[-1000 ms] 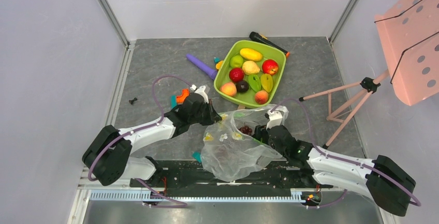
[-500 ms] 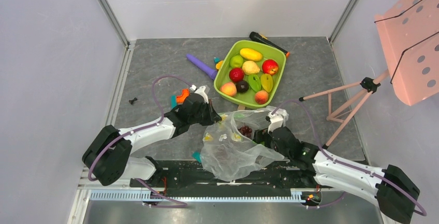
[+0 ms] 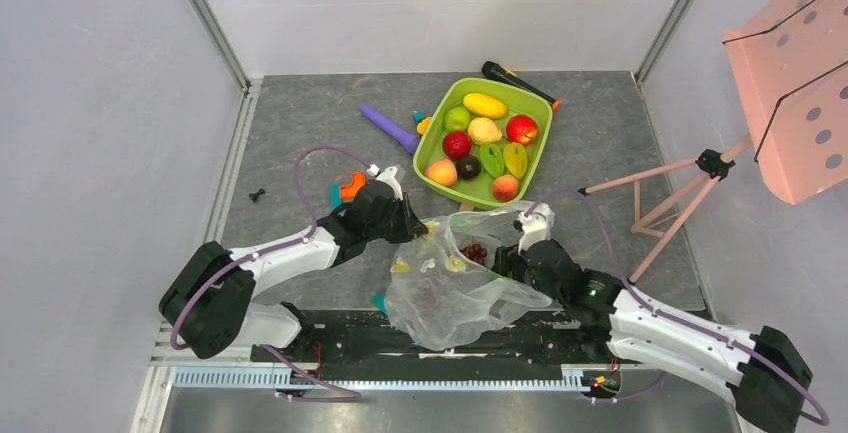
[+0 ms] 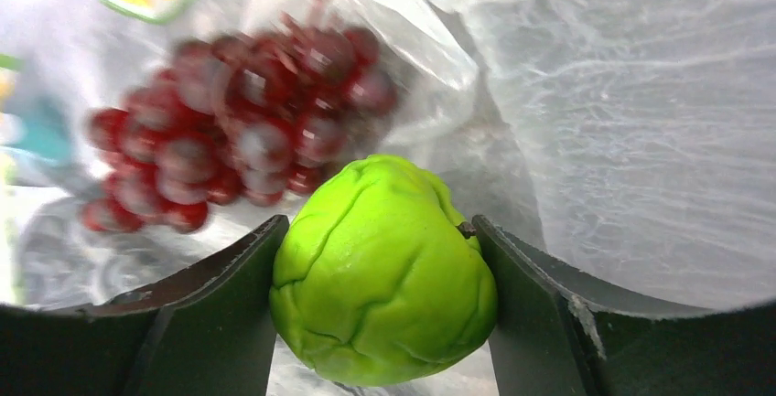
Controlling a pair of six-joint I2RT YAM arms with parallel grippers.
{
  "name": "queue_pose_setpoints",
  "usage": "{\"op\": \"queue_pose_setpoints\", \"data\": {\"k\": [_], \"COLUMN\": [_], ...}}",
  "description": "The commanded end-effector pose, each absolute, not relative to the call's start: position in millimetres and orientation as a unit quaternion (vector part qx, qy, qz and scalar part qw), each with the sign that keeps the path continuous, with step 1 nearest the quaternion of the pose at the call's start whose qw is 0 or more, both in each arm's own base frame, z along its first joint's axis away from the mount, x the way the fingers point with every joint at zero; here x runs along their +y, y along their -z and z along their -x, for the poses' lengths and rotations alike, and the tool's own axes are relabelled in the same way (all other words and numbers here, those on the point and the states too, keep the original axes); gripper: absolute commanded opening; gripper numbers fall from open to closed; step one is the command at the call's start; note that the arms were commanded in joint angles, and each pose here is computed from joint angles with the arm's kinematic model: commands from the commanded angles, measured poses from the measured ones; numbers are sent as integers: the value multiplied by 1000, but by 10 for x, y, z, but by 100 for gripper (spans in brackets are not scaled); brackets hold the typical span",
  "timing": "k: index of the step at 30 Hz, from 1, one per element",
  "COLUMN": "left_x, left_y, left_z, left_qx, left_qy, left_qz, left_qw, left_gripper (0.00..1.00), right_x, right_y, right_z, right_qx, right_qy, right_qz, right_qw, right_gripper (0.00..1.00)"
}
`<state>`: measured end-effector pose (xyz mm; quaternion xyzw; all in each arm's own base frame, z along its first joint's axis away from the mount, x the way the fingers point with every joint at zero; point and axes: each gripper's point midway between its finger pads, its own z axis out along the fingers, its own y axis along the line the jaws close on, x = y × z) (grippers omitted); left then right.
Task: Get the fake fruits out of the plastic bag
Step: Take out the fake fruit from the plastic bag.
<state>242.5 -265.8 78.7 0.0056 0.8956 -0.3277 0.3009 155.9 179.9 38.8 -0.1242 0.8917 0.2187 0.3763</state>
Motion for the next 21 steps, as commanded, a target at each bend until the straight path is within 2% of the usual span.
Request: {"op": "queue_pose_setpoints", "data": {"k": [1, 8, 21], "left_x": [-2602, -2609, -2530], "left_y": [-767, -772, -716], "left_z": [-2466, -2503, -2516], "left_qx": [896, 896, 900], "left_qy": [311, 307, 290], "left_qz": [-23, -23, -19], "left_qw": [315, 319, 326], "left_gripper": [2, 2, 2], "right_x": [2092, 2260, 1920], "right_y": [-1183, -1861, -2633], "right_z": [-1659, -1524, -1512], "right_qx": [843, 800, 745], "right_qy": [-299, -373, -395], "right_qz": [129, 162, 106], "right_qw": [428, 441, 527], "right_gripper": [56, 57, 62]}}
